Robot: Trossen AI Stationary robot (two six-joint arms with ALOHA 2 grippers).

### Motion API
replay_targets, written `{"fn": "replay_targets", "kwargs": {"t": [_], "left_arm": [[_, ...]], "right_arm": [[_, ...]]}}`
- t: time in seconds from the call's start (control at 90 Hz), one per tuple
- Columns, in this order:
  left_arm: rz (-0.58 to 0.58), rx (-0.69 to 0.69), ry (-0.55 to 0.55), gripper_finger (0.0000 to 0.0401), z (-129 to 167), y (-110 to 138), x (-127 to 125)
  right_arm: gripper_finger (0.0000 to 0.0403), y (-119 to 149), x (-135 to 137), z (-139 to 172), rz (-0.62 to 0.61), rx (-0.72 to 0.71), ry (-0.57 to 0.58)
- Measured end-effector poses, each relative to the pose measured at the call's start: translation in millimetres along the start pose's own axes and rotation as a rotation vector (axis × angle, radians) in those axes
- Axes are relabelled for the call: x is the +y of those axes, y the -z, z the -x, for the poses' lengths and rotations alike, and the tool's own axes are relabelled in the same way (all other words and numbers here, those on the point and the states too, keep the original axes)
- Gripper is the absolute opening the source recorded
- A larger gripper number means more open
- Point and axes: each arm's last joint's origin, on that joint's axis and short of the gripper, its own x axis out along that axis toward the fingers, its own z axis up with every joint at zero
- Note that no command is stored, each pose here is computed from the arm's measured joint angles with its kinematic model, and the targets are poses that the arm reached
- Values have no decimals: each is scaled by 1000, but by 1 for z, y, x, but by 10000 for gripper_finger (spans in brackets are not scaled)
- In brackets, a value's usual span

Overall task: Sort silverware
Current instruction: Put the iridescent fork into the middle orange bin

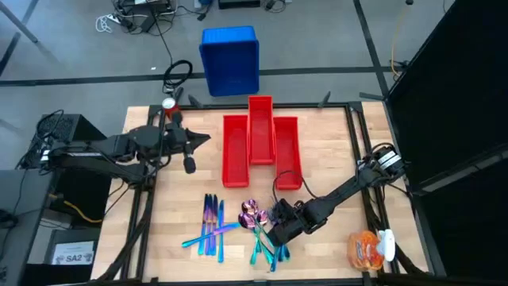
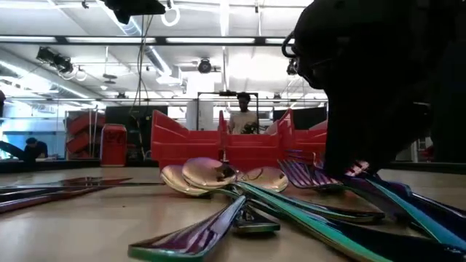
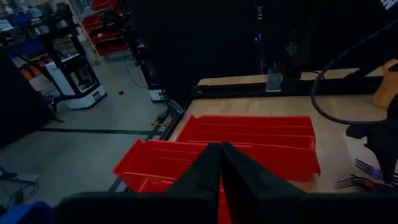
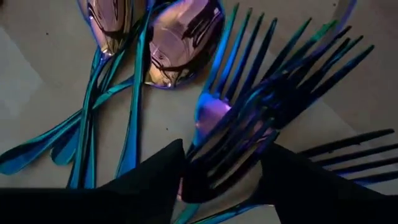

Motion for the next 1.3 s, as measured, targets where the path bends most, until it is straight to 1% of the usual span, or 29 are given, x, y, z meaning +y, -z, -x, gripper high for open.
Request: {"fn": "replay_targets", "kwargs": {"t": [0.656,1.111,1.3], "left_arm": [[0,0,-1,0,0,0,0],[0,0,0,0,0,0,0],[0,1,0,0,0,0,0]], "right_arm": [[6,-1,3,0,-12,-15,-35],[0,-3,7,3,-16,-18,-59],[0,-3,10,14,-14,-24,-88]]}}
